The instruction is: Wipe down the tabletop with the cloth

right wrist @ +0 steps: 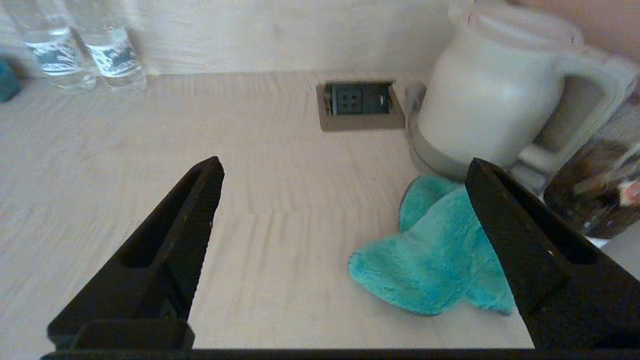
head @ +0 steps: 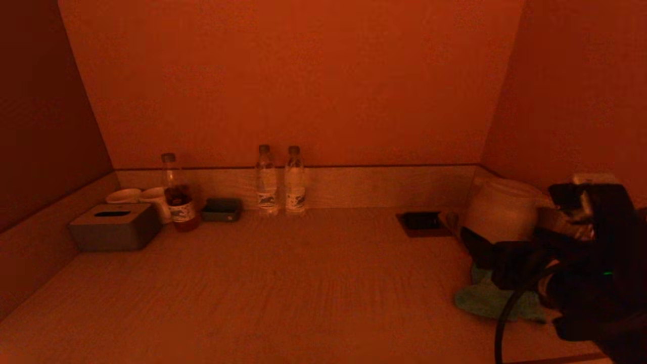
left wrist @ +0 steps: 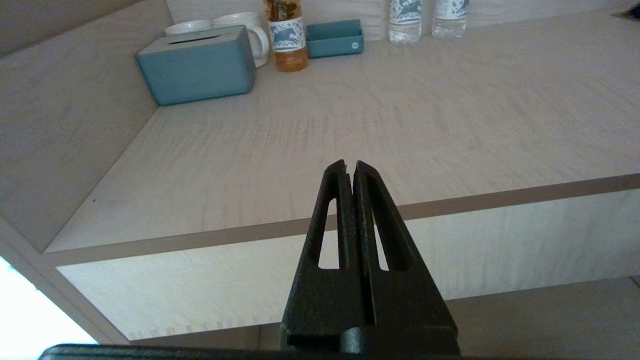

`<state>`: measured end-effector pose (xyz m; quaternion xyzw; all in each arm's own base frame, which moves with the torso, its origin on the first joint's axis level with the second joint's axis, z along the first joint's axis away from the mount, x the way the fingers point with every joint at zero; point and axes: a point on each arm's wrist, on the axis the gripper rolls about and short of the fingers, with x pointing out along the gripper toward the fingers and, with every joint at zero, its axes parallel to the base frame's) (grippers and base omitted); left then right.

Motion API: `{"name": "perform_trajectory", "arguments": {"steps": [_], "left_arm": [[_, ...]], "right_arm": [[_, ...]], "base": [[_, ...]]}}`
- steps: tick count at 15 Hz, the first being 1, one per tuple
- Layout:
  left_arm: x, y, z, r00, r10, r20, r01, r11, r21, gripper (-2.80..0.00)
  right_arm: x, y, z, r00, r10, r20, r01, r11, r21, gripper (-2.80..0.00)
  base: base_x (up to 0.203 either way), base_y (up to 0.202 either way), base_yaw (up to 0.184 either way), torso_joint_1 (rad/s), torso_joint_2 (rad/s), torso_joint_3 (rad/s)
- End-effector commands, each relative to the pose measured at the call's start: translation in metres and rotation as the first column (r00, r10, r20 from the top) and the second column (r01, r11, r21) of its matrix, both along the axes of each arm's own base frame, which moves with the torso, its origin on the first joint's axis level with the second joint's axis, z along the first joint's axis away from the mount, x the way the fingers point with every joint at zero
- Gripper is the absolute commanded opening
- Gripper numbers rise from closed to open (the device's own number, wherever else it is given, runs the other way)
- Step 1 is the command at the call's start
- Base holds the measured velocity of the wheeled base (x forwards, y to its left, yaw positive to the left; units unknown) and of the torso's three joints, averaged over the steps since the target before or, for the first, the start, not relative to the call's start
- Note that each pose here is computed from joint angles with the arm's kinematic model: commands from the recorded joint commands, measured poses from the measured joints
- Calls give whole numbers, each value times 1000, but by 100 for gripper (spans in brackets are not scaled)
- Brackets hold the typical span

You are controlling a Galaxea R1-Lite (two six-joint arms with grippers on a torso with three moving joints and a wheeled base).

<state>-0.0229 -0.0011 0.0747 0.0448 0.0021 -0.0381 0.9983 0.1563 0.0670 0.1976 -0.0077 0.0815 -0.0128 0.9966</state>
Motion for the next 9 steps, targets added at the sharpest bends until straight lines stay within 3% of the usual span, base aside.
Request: {"name": "perform_trajectory", "arguments": {"steps": [1,9], "left_arm": [[0,0,0,1000,1,0,-1,1000,1,-280],[0,0,0,1000,-1,0,1,1000,1,-280]], "right_arm": [[-9,-2,5,999,19,30,-19,999,-26,0],[-43,-18,14,998,41,55,-37,997,-65,0]], "base": [[0,0,0,0,0,0],[0,0,0,0,0,0]]}}
